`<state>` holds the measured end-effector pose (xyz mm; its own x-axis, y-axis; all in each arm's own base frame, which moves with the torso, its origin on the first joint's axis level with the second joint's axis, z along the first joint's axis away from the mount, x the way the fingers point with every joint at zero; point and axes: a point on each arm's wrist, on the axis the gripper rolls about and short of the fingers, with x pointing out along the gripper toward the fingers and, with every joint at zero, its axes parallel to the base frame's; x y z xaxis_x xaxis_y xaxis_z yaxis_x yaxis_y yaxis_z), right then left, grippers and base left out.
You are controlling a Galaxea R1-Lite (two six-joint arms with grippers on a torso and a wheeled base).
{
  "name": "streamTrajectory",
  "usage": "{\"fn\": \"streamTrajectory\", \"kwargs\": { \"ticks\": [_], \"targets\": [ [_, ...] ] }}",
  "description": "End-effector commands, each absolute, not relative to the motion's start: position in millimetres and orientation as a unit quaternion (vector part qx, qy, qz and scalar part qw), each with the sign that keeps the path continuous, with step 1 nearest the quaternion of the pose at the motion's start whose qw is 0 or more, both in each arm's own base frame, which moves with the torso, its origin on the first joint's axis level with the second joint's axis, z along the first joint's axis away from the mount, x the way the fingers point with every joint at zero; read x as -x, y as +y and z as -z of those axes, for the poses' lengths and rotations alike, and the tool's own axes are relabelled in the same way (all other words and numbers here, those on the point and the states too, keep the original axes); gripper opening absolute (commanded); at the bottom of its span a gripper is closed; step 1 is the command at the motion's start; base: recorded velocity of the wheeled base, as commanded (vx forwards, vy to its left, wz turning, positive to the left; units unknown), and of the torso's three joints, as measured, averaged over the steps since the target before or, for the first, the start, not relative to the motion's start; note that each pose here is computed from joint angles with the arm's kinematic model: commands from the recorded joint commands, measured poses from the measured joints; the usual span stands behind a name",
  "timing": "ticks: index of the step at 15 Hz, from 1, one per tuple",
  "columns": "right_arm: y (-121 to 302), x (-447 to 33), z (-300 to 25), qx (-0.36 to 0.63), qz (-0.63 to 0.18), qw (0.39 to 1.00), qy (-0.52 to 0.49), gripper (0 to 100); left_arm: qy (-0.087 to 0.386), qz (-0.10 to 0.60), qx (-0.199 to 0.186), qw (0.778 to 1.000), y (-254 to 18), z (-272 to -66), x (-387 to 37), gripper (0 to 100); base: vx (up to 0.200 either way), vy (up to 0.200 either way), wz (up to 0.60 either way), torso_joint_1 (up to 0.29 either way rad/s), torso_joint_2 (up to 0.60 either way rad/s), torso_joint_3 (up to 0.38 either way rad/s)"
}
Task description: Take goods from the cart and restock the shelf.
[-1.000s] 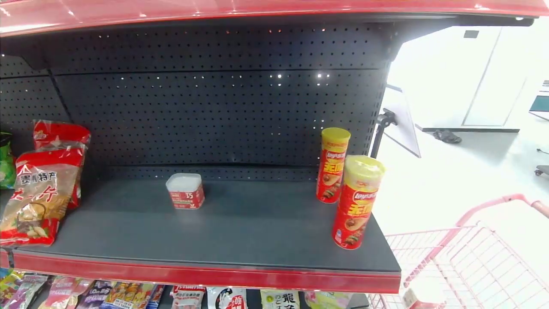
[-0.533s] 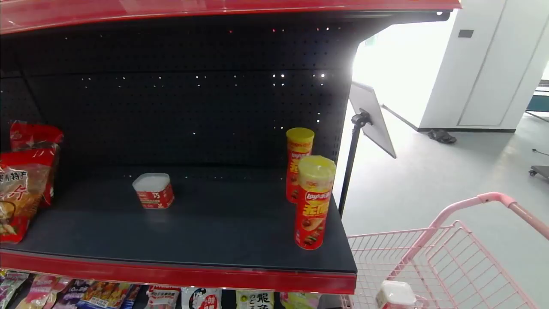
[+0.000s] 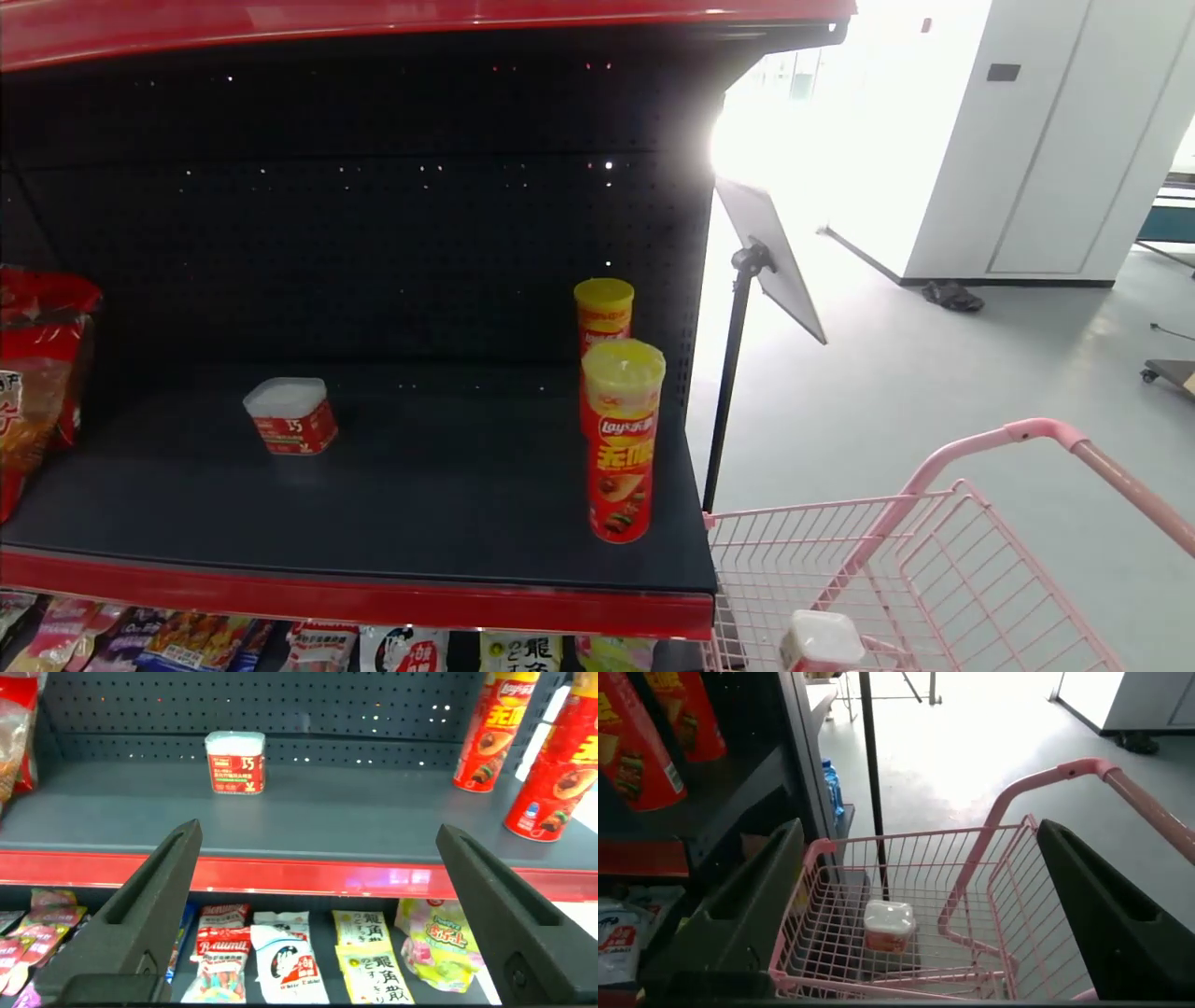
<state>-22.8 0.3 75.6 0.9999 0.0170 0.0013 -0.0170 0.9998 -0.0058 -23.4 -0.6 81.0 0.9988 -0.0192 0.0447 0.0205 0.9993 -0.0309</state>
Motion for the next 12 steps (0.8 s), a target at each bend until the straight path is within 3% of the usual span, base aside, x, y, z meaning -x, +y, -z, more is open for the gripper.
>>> {"fn": "streamTrajectory", "kwargs": {
  "ticks": [1,12],
  "targets": [
    [0.3,22.8,-75.6,0.003,-0.008,1.000,-0.001,100,-0.022,0.010,0.017,1.000,-0.6,-81.1,23.4,100,0.000,0.000,0.00,0.000,0.00,0.000],
    [0.3,22.8,-75.6,0.003,-0.008,1.000,-0.001,100,-0.023,0.010,0.021,0.999,-0.6,-81.5,23.5,100,0.000,0.000,0.00,0.000,0.00,0.000]
  ]
}}
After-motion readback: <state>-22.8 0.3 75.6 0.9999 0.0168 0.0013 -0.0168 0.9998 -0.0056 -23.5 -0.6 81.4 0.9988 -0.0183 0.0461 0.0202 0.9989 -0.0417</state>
